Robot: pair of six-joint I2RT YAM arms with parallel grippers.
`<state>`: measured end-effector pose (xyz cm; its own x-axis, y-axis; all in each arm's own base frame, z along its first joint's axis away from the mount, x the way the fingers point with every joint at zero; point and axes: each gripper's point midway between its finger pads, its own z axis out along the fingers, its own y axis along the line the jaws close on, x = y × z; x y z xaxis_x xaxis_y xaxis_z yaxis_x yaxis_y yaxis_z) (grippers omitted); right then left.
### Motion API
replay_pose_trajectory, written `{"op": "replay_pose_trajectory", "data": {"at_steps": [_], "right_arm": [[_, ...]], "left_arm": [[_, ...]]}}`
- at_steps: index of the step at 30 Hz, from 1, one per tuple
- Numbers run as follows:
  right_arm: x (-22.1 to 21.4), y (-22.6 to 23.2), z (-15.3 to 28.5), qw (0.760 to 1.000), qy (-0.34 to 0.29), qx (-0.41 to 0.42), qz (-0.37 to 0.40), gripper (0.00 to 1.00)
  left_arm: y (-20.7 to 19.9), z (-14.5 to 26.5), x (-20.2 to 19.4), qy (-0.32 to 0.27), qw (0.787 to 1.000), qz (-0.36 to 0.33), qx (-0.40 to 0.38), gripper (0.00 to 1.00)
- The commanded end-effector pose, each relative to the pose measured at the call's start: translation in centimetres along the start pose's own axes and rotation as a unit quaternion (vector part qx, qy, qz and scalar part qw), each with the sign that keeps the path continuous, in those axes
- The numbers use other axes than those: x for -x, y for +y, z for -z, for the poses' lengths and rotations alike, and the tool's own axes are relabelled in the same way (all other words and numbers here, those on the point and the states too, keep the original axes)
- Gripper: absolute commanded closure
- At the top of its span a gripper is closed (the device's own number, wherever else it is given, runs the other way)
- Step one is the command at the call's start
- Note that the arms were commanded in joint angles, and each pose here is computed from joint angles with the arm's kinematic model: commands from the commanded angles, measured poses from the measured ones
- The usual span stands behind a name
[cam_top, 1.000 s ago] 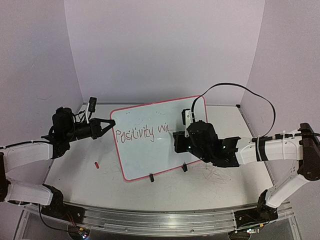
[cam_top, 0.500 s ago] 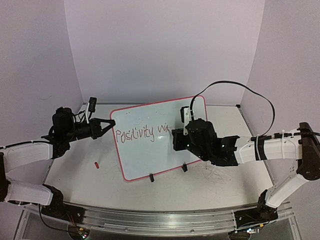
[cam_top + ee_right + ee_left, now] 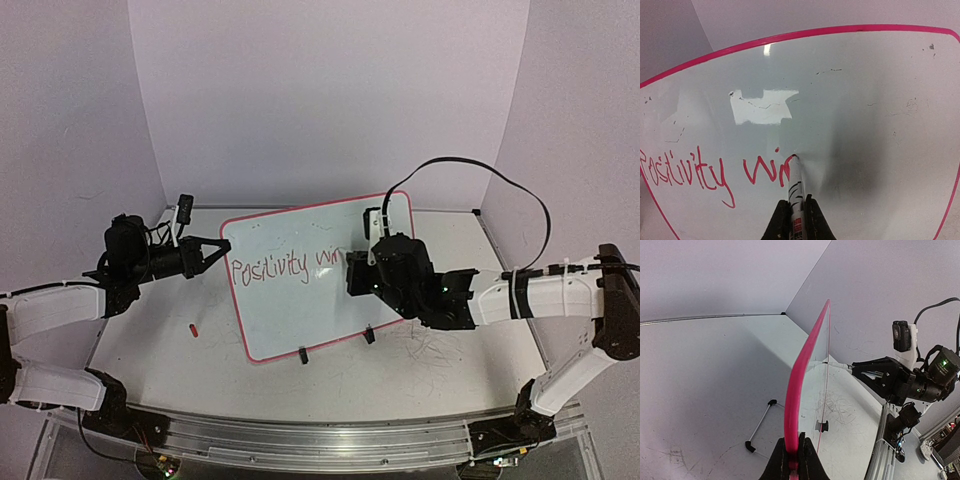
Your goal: Write a sentence on the whiteboard
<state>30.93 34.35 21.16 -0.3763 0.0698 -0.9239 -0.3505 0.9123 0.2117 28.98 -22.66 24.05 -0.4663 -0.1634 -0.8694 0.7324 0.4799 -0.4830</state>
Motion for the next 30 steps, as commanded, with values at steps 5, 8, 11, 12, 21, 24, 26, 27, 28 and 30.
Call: {"op": "replay_pose_trajectory", "data": {"at_steps": [5, 8, 11, 12, 21, 24, 26, 27, 28, 30], "right_arm": [[-0.1, -0.1, 0.0, 1.0, 0.008, -0.002, -0.017, 1.0], [-1.2, -0.6, 0.2, 1.0, 0.022, -0.006, -0.02, 1.0], [-1.7, -0.9, 0.5, 0.999, 0.028, -0.007, -0.024, 1.0], [-1.8, -0.9, 0.6, 0.999, 0.029, -0.007, -0.025, 1.0], [-1.7, -0.8, 1.0, 0.999, 0.03, -0.006, -0.027, 1.0], [-0.8, -0.6, 1.1, 0.999, 0.021, -0.005, -0.027, 1.0], [0.0, -0.5, 1.5, 0.999, 0.013, 0.0, -0.03, 1.0], [0.5, -0.5, 1.8, 0.999, 0.007, 0.003, -0.034, 1.0], [0.9, -0.6, 2.1, 0.999, 0.0, 0.005, -0.037, 1.0], [1.4, -0.9, 2.3, 0.999, -0.007, 0.004, -0.038, 1.0]], "left_arm": [[-0.8, -0.1, 0.5, -0.005, 0.999, -0.034, -0.009, 1.0], [-0.8, 0.0, 0.4, -0.005, 0.999, -0.034, -0.009, 1.0], [-0.8, 0.0, 0.4, -0.005, 0.999, -0.034, -0.009, 1.0], [-0.8, 0.0, 0.4, -0.005, 0.999, -0.034, -0.009, 1.0], [-0.7, -0.1, 0.5, -0.005, 0.999, -0.034, -0.009, 1.0], [-0.7, -0.1, 0.4, -0.004, 0.999, -0.033, -0.009, 1.0], [-0.7, -0.1, 0.4, -0.004, 0.999, -0.032, -0.009, 1.0], [-0.7, -0.1, 0.5, -0.004, 0.999, -0.032, -0.009, 1.0], [-0.7, -0.1, 0.4, -0.004, 0.999, -0.033, -0.009, 1.0], [-0.7, -0.1, 0.5, -0.004, 0.999, -0.033, -0.009, 1.0]]}}
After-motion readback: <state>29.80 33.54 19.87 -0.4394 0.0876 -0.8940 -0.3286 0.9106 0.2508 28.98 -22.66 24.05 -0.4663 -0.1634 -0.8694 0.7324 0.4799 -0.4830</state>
